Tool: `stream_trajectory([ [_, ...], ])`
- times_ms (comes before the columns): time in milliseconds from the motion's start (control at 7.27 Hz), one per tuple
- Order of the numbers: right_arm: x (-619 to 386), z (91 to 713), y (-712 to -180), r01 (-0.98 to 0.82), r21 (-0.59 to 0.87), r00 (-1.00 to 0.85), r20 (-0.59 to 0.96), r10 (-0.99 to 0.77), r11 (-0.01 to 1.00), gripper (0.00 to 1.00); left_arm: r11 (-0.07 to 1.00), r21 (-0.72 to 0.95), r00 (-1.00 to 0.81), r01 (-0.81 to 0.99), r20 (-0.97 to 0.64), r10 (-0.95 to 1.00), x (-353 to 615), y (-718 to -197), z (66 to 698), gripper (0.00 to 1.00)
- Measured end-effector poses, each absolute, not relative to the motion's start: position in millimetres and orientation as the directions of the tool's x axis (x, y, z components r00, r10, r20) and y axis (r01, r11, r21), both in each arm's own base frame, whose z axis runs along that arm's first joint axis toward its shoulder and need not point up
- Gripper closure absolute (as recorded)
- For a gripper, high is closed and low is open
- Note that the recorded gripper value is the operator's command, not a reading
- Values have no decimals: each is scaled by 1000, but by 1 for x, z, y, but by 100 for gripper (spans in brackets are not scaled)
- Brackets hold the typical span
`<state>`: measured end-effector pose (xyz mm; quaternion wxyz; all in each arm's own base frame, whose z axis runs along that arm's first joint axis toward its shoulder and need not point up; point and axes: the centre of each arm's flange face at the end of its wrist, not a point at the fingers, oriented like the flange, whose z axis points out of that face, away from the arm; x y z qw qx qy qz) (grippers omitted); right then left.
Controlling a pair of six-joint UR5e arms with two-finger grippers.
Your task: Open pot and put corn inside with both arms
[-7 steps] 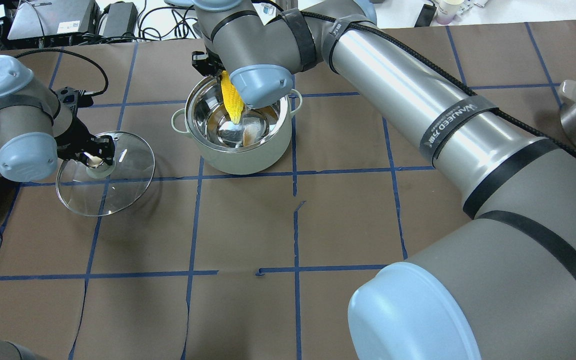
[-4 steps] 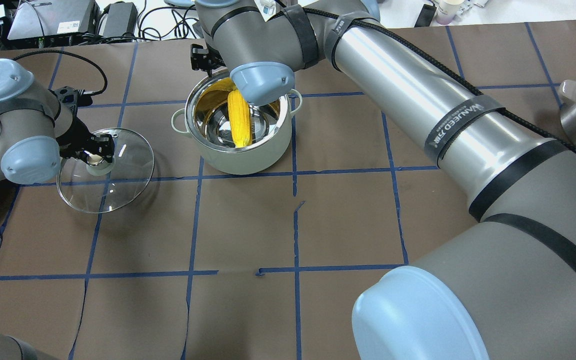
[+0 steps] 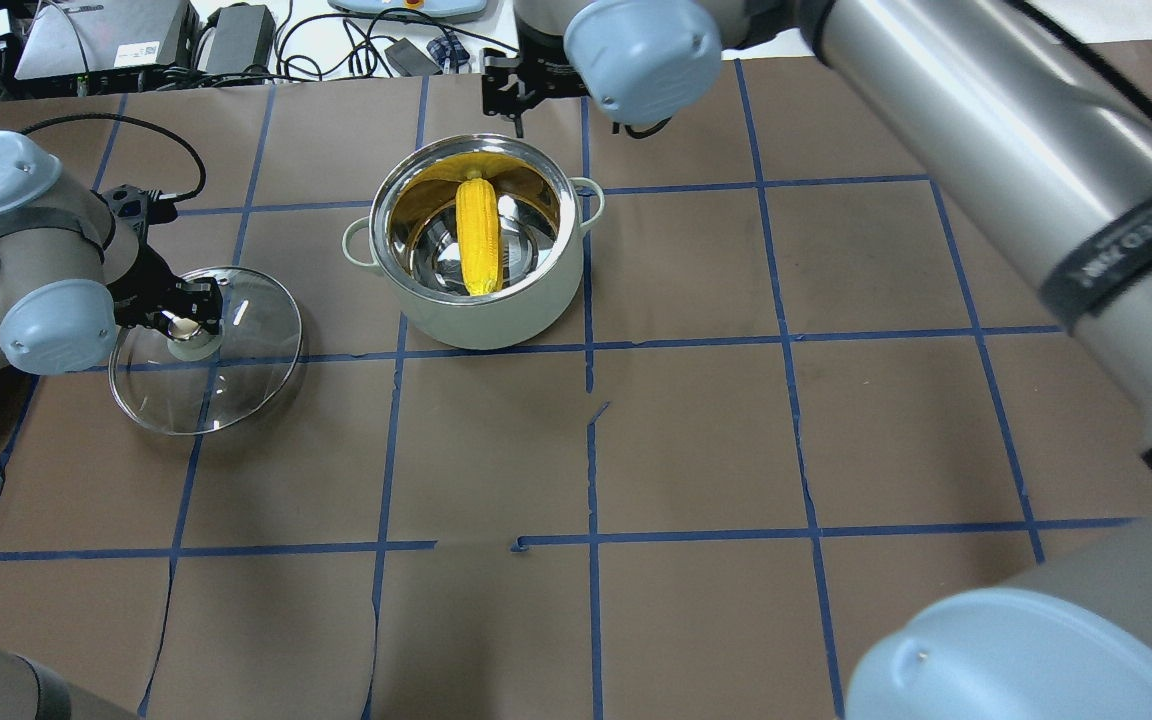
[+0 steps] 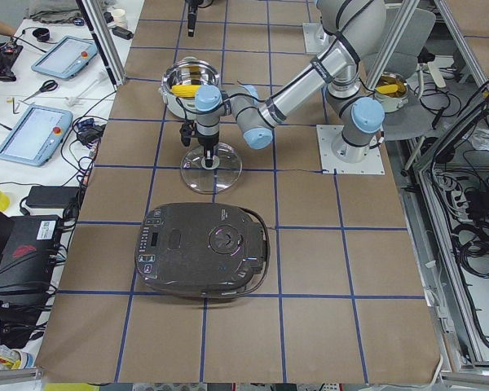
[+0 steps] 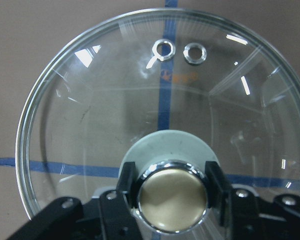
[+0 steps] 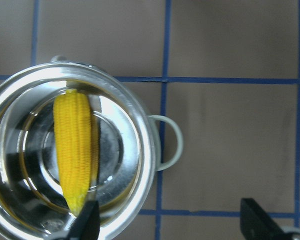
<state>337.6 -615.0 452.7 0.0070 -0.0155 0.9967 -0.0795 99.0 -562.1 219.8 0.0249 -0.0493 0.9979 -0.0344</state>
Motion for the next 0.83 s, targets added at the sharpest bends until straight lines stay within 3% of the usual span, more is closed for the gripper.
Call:
stream_trajectory([
  [412, 219, 491, -573, 54, 31, -998, 38, 52, 998, 0, 993, -85, -995, -82, -56, -87, 97, -567, 231, 0],
  [825, 184, 499, -532, 66, 69, -997, 37, 64, 995, 0, 999, -27, -999, -22, -46, -23, 59, -587, 341, 0],
])
